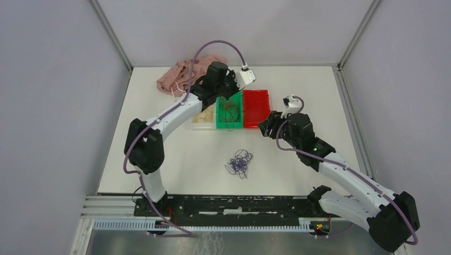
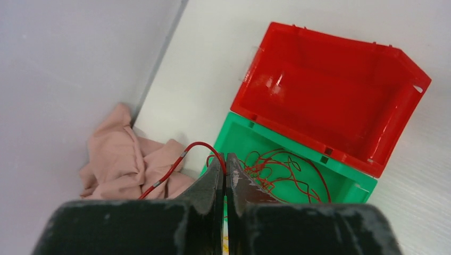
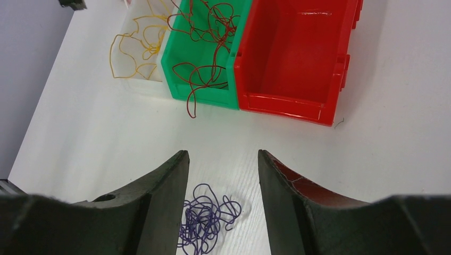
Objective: Untangle the cables
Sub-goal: Place the cable in the bin.
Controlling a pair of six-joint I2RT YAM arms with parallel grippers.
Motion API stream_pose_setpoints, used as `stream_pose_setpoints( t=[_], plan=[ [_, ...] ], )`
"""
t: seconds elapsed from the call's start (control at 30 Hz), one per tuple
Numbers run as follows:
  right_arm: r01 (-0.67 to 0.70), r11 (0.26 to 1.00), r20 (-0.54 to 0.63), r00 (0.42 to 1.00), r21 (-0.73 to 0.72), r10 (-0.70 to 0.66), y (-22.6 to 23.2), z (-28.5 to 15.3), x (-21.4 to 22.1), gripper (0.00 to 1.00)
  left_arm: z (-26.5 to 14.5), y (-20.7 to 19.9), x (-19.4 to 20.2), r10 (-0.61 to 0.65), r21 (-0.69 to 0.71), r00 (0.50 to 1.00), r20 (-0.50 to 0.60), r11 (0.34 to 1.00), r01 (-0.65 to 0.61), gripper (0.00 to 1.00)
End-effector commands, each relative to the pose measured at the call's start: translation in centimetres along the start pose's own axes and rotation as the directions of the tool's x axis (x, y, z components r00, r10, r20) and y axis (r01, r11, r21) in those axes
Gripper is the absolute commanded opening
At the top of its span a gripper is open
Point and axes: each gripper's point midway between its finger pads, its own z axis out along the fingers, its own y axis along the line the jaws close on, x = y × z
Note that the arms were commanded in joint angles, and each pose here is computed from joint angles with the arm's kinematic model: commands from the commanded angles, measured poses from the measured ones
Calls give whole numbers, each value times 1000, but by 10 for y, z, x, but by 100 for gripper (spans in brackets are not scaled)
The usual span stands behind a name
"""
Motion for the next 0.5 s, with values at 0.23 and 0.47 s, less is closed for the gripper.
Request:
stream_pose_setpoints(
  t=[0.23,0.47],
  plan=[
    [-23,1000,54,998,8,23,0,-6,-18,56,31,-30,64,-70,75,975,-212,993,87,3],
    [-57,998,56,997,8,56,-3,-6,-23,55,37,-53,101,-83,120,944,-318,985,126,8]
  ],
)
